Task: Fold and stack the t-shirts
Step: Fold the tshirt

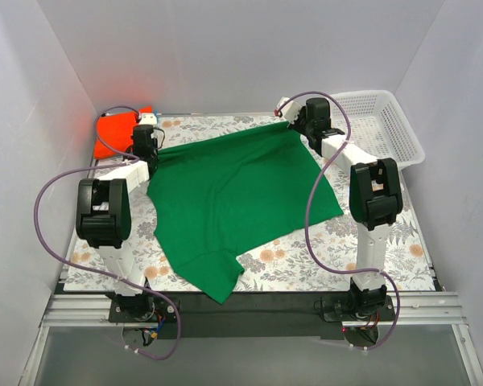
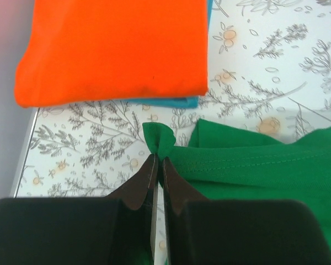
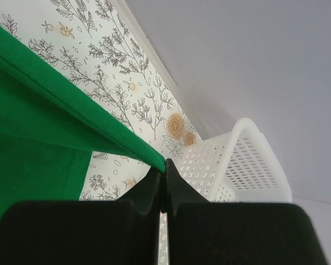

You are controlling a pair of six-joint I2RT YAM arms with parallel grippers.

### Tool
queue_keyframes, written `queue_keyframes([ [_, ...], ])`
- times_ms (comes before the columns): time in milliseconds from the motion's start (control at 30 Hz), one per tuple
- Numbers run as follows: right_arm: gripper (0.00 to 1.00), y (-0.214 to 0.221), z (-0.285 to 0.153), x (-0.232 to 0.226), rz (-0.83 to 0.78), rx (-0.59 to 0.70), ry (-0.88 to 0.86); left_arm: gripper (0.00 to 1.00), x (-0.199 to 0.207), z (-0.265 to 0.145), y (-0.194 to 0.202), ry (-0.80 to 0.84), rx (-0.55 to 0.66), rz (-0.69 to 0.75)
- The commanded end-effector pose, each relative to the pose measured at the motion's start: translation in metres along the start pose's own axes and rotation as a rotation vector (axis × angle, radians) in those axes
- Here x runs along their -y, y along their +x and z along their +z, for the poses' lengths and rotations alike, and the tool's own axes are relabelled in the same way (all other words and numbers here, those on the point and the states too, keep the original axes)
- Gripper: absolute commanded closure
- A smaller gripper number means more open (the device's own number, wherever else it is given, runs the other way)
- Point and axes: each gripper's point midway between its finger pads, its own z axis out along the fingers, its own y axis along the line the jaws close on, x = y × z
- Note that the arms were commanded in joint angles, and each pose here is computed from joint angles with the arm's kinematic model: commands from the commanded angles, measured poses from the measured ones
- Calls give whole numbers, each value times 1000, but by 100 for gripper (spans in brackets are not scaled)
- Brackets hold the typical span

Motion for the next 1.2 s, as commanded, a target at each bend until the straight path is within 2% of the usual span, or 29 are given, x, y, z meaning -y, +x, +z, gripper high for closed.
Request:
queue_keyframes([
  [0,99,-9,-11,28,-9,29,73,100,-25,-39,-35,-70,91,-48],
  [267,99,-8,-20,26,-21,59,45,100,-31,-90,-25,-40,74,-95],
  [300,99,-9,-22,26,-26,63,41,100,-30,-94,-10,-34,32,-83],
  [367,99,-10,-24,24,-27,73,31,100,-24,-108,-8,-3,30,-99],
  [633,99,-3,-33,16,-44,64,-6,100,-2,-148,41,82,-96,-76],
  [800,99,12,-38,-11,-90,51,-97,100,14,-160,66,177,-163,-24],
  [867,99,19,-38,-25,-101,32,-148,82,17,-161,73,193,-208,-1],
  [900,97,26,-41,-35,-110,2,-197,59,16,-163,72,198,-220,3],
  [933,79,31,-40,-39,-108,-17,-214,50,11,-163,67,198,-211,3],
  [967,68,34,-43,-44,-100,-37,-245,41,12,-164,57,231,-195,-9],
  [1000,49,34,-46,-46,-85,-45,-259,39,-2,-160,43,219,-173,-47],
  [1033,37,32,-53,-48,-77,-46,-287,39,-10,-155,45,248,-195,-77],
  [1100,29,27,-66,-50,-52,-36,-320,39,-25,-146,44,280,-227,-112],
  [1167,27,23,-79,-56,-32,-32,-368,41,-22,-141,50,360,-272,-129],
])
